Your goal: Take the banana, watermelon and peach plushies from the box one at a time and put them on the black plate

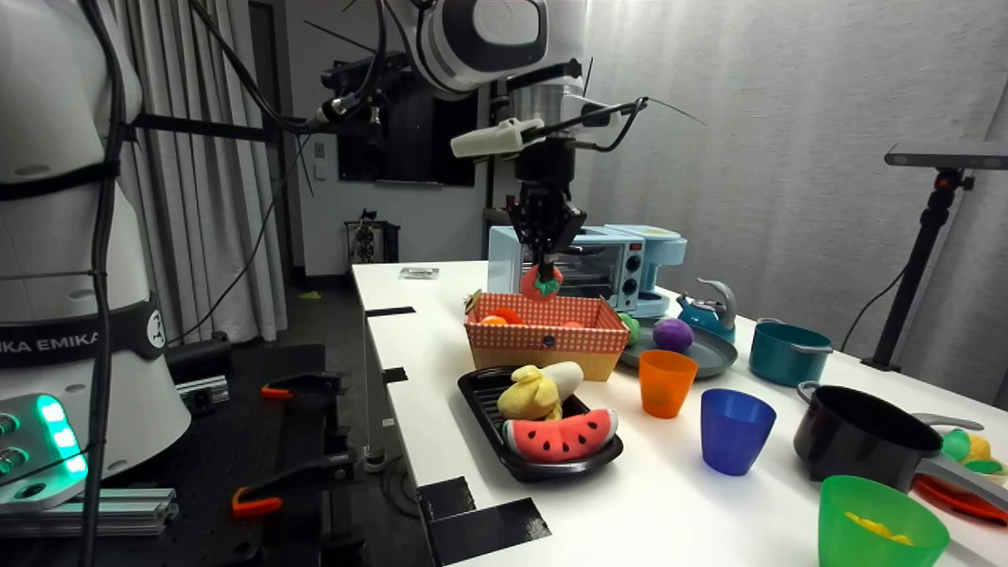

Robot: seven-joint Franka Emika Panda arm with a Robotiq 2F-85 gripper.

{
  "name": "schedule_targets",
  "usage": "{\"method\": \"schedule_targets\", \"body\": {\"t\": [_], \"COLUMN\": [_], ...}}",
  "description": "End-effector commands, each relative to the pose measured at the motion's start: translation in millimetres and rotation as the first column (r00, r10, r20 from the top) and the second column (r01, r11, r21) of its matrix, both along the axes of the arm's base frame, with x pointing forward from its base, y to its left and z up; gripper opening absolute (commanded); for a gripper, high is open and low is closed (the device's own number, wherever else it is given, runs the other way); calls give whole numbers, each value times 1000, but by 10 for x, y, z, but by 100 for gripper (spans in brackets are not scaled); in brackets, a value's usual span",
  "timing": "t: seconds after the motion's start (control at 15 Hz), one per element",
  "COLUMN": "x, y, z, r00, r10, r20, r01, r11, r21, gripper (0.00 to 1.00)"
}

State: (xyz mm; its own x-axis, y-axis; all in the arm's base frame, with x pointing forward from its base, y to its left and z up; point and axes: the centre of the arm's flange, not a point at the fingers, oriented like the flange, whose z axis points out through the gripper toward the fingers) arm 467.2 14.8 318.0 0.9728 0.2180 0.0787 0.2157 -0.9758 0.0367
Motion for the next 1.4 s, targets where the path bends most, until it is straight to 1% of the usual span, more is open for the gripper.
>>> {"method": "schedule_targets", "body": {"t": [0.0,0.2,0.4,1.0,1.33], "x": [-155,-133,-83,53,161], "y": [-284,-424,-526,-687,-716], "z": [-59,-146,-228,-509,-583], "r00": [996,989,986,981,979], "r10": [-92,-146,-167,-190,-197], "r20": [3,-5,-6,-34,-46], "r01": [92,146,168,192,198], "r11": [995,988,985,981,980], "r21": [40,51,41,32,29], "gripper": [3,3,3,3,3]}}
